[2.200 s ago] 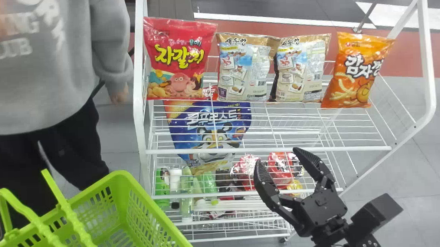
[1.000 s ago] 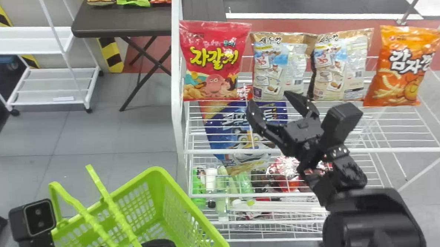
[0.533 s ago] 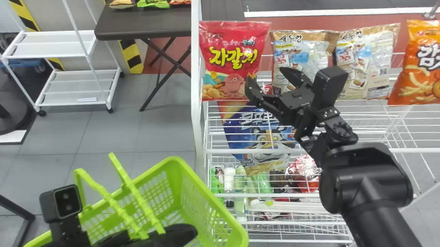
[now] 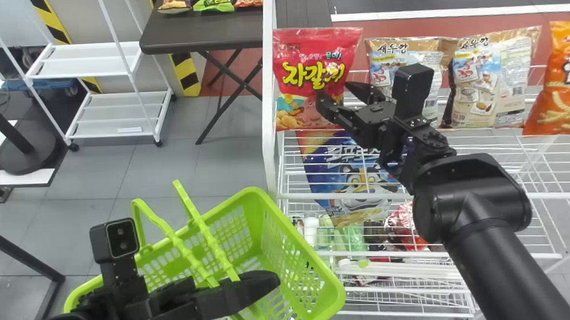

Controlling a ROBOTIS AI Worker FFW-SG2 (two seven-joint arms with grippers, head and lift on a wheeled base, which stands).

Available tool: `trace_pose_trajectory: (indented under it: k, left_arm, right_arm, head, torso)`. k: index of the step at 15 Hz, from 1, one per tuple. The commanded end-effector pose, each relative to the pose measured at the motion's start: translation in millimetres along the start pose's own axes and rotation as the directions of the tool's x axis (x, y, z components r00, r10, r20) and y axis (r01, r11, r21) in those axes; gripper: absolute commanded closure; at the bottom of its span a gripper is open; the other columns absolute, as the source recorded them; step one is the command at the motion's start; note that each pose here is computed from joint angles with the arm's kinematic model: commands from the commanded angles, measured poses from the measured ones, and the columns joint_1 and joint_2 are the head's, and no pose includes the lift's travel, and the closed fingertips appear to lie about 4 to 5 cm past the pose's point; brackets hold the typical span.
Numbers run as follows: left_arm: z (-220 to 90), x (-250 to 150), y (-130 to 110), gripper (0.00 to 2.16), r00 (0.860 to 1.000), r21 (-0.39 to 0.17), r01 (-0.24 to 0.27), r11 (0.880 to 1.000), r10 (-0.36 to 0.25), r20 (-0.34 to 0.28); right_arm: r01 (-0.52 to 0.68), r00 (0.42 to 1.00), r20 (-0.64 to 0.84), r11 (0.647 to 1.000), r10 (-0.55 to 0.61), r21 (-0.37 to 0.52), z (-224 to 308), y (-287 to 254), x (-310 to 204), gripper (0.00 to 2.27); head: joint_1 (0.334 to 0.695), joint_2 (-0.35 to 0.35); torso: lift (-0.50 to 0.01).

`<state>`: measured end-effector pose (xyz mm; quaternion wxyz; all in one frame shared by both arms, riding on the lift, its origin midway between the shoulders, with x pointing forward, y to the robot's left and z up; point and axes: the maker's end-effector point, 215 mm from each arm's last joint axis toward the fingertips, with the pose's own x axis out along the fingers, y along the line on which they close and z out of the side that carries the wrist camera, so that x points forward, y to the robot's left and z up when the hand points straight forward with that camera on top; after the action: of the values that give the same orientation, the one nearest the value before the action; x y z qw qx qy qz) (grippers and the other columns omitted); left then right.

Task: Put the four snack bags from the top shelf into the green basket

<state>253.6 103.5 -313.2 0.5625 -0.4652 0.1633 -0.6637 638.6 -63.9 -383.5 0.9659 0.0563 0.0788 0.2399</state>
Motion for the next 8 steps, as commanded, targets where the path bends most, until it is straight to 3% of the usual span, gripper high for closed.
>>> trace_pose_trajectory:
  k: [1, 8]
  left_arm:
    - [0, -1, -1, 2.15, 1.0, -0.003, 0.006, 1.0, -0.006, -0.003]
    - [3, -6, -2, 2.15, 1.0, -0.003, 0.002, 1.0, -0.002, -0.001]
  right_arm:
    - [0.006, 0.999, -0.044, 1.0, -0.006, 0.002, -15, 1, -4, 2.25]
    - [-0.014, 1.0, 0.003, 1.0, 0.014, -0.021, 9, 20, -18, 2.25]
  head:
    - [0.695, 0.049]
    - [0.695, 0.059]
  torso:
    - [0.0]
    - [0.0]
